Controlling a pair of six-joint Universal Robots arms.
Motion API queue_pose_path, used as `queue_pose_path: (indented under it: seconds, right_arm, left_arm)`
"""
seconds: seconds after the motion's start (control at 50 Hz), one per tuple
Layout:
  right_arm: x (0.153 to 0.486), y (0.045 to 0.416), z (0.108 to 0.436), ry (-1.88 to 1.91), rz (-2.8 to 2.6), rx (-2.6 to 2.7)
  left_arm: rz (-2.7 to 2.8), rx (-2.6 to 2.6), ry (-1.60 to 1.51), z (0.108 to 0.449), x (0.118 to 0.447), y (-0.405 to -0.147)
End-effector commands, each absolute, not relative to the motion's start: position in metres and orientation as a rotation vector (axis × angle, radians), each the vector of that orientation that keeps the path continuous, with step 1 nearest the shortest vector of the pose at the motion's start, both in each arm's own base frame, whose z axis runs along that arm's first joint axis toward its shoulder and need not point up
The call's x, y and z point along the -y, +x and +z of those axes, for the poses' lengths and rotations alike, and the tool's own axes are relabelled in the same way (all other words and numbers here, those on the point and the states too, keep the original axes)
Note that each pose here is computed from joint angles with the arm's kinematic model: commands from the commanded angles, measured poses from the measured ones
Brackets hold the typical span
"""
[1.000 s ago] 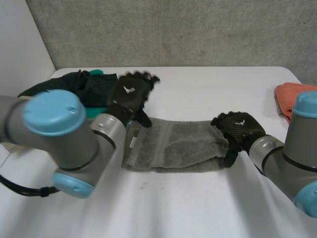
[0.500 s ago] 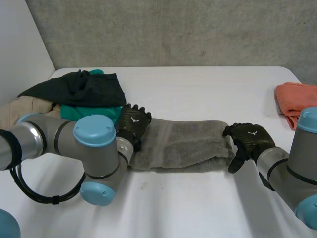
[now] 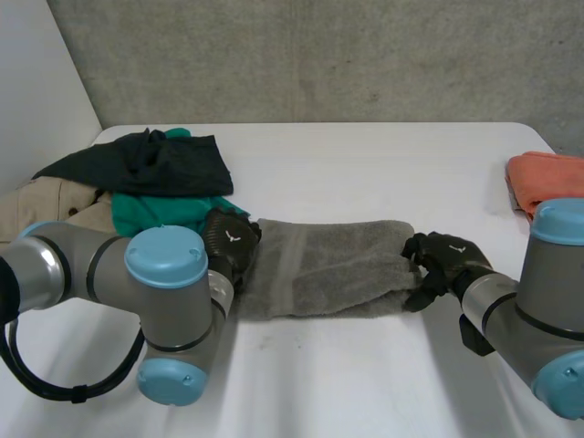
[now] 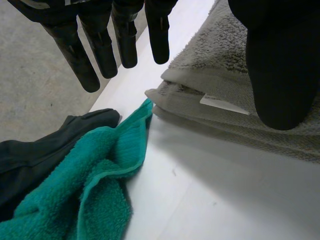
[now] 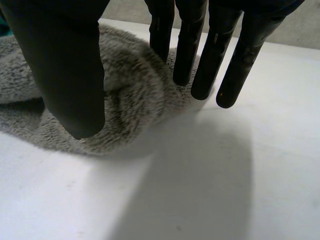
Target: Fold the laundry.
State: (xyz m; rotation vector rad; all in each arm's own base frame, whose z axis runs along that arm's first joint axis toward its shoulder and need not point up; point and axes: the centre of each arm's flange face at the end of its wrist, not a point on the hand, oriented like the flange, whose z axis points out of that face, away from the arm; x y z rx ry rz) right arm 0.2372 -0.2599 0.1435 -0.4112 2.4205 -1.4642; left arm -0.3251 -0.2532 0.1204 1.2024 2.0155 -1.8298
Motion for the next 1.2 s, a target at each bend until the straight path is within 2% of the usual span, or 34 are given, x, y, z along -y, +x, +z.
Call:
queue_pose_path:
  seconds: [0.02, 0.14, 0.26, 0.38, 0.4, 0.44, 0.46, 0.54, 0.6, 0.62, 0.72, 0.82, 0.9, 0.92, 0.98, 1.06, 1.2]
  right_arm:
    - [0.264, 0.248, 0.126, -0.422, -1.417, -2.43]
    - [0.268, 0.24, 0.13, -0.398, -1.46, -2.448]
    - [0.274, 0.224, 0.184, -0.522, -1.72, -2.356]
    - [0.296, 0.213, 0.208, -0.992, -2.016, -2.366]
    - [0.297, 0.216, 0.21, -1.052, -2.037, -2.348]
    - [0.285, 0.247, 0.215, -1.24, -2.067, -2.215]
    - [0.268, 0.275, 0.215, -1.356, -2.063, -2.097]
    - [0.229, 0.334, 0.204, -1.561, -2.008, -1.847]
    - [0.207, 0.353, 0.186, -1.693, -1.934, -1.747]
    - [0.192, 0.361, 0.169, -1.797, -1.863, -1.69]
    - [0.171, 0.364, 0.139, -2.004, -1.777, -1.63]
    - [0.176, 0.36, 0.152, -1.843, -1.836, -1.718]
    - [0.2, 0.342, 0.191, -1.493, -1.909, -1.839]
    - [0.212, 0.327, 0.203, -1.337, -1.921, -1.903]
    - [0.223, 0.313, 0.218, -1.155, -1.923, -1.945]
    - [0.23, 0.294, 0.242, -0.964, -1.843, -1.975]
    - [0.258, 0.268, 0.26, -0.834, -1.731, -2.13]
  left_arm:
    - [-1.857, -2.006, 1.169, 0.135, 0.248, -0.321]
    - [-1.933, -1.974, 1.143, 0.161, 0.241, -0.322]
    - [-2.009, -1.947, 1.098, 0.187, 0.235, -0.317]
    - [-2.091, -1.962, 1.029, 0.208, 0.229, -0.311]
    - [-2.103, -1.965, 1.019, 0.21, 0.229, -0.31]
    - [-2.122, -1.977, 0.994, 0.214, 0.229, -0.309]
    - [-2.124, -1.98, 0.993, 0.214, 0.229, -0.309]
    - [-2.138, -1.992, 0.975, 0.215, 0.23, -0.309]
    - [-2.141, -1.998, 0.97, 0.215, 0.23, -0.309]
    - [-2.144, -1.998, 0.97, 0.215, 0.23, -0.309]
    - [-2.164, -1.988, 0.961, 0.218, 0.232, -0.311]
    - [-2.195, -1.973, 0.949, 0.223, 0.235, -0.315]
    - [-2.25, -1.968, 0.915, 0.233, 0.237, -0.32]
    - [-2.263, -1.969, 0.904, 0.235, 0.238, -0.321]
    - [-2.308, -1.978, 0.871, 0.241, 0.241, -0.326]
    - [-2.394, -2.001, 0.855, 0.248, 0.24, -0.339]
    - [-2.547, -2.122, 0.969, 0.244, 0.233, -0.378]
